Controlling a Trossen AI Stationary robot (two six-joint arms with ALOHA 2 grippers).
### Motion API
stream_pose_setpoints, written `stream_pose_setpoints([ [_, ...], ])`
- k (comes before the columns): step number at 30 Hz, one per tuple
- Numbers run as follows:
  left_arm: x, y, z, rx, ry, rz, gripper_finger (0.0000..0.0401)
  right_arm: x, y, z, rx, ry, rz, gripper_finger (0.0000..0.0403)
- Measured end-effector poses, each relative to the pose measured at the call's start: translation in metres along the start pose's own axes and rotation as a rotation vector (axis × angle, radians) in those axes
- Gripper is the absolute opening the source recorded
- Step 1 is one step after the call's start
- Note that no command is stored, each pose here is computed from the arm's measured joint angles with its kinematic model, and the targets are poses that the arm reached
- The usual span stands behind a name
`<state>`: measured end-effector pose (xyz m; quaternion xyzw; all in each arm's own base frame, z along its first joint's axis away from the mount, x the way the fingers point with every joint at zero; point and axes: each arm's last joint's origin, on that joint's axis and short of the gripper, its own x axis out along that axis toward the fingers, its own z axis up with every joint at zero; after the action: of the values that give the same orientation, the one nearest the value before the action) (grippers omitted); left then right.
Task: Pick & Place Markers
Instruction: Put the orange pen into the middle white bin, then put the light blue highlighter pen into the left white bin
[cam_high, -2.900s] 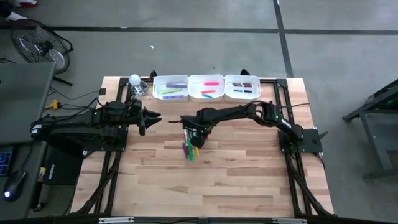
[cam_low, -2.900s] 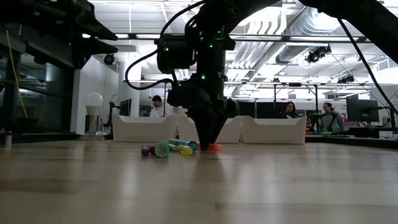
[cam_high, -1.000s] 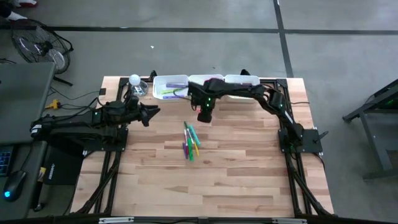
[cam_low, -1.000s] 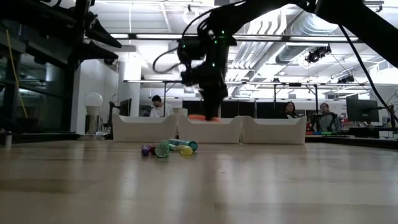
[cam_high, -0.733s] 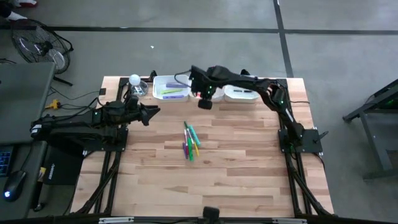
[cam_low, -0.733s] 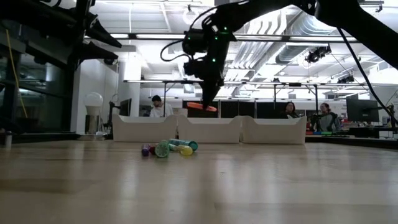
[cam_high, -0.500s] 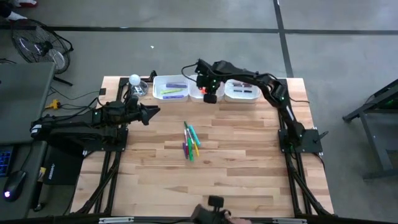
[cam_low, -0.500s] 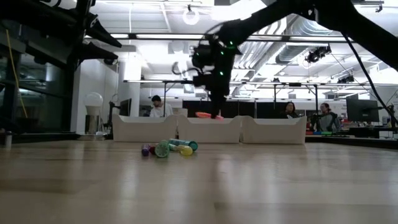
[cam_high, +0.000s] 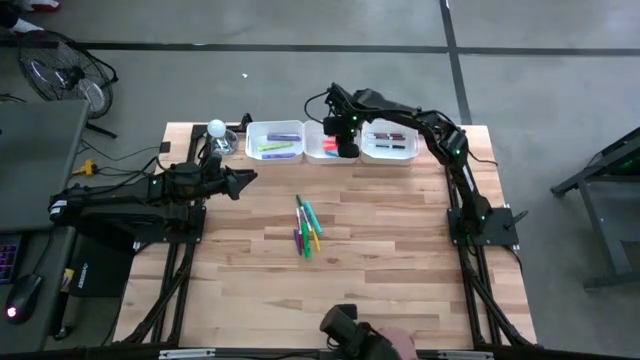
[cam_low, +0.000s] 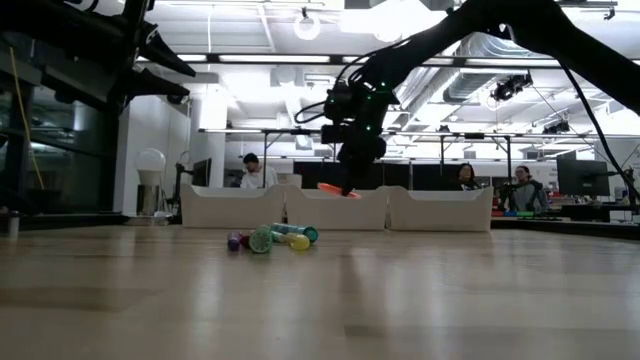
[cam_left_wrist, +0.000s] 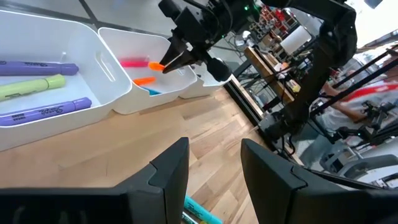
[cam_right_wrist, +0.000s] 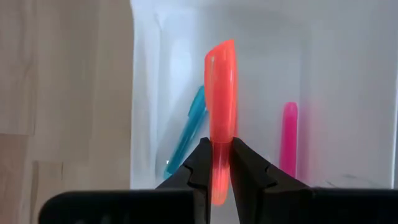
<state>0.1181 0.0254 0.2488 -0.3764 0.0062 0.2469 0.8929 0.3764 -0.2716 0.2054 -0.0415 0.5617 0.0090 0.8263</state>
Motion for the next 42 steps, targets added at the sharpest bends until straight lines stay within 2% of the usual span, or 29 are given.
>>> stream_pose_setpoints([
  [3,0.0,0.0,0.0,-0.001,-0.001,-0.001,0.0144,0.001,0.002,0.003,-0.014,0.002,-0.022,0.0029],
  [6,0.0,-0.001,0.001,-0.005,-0.011,-0.01,0.0144,0.001,0.004,0.004,-0.031,-0.015,0.004,0.0039],
  [16,0.0,-0.001,0.001,-0.006,-0.017,-0.007,0.0144,0.001,0.005,0.003,-0.006,-0.007,0.028,0.012],
  [21,0.0,-0.001,0.001,-0.006,-0.017,-0.006,0.0144,0.0,0.011,0.007,0.011,0.007,0.033,0.0143],
  [23,0.0,-0.001,0.001,-0.006,-0.017,-0.006,0.0144,-0.004,0.012,0.013,0.033,0.013,-0.003,0.015],
  [26,0.0,-0.001,0.001,-0.006,-0.017,-0.006,0.0144,-0.014,0.015,0.024,0.109,0.03,-0.098,0.0159],
  [30,0.0,-0.001,0.001,-0.005,-0.016,-0.007,0.0144,-0.027,0.026,0.042,0.271,0.036,-0.193,0.0167],
  [36,0.0,0.0,-0.001,0.006,0.028,-0.015,0.0144,-0.035,0.06,0.067,0.411,0.034,-0.287,0.017],
  [39,0.0,0.0,-0.003,0.011,0.079,-0.039,0.0144,-0.035,0.081,0.078,0.449,0.043,-0.353,0.0171],
  [42,-0.001,0.001,-0.007,0.015,0.153,-0.073,0.0144,-0.033,0.103,0.086,0.541,0.033,-0.377,0.0171],
])
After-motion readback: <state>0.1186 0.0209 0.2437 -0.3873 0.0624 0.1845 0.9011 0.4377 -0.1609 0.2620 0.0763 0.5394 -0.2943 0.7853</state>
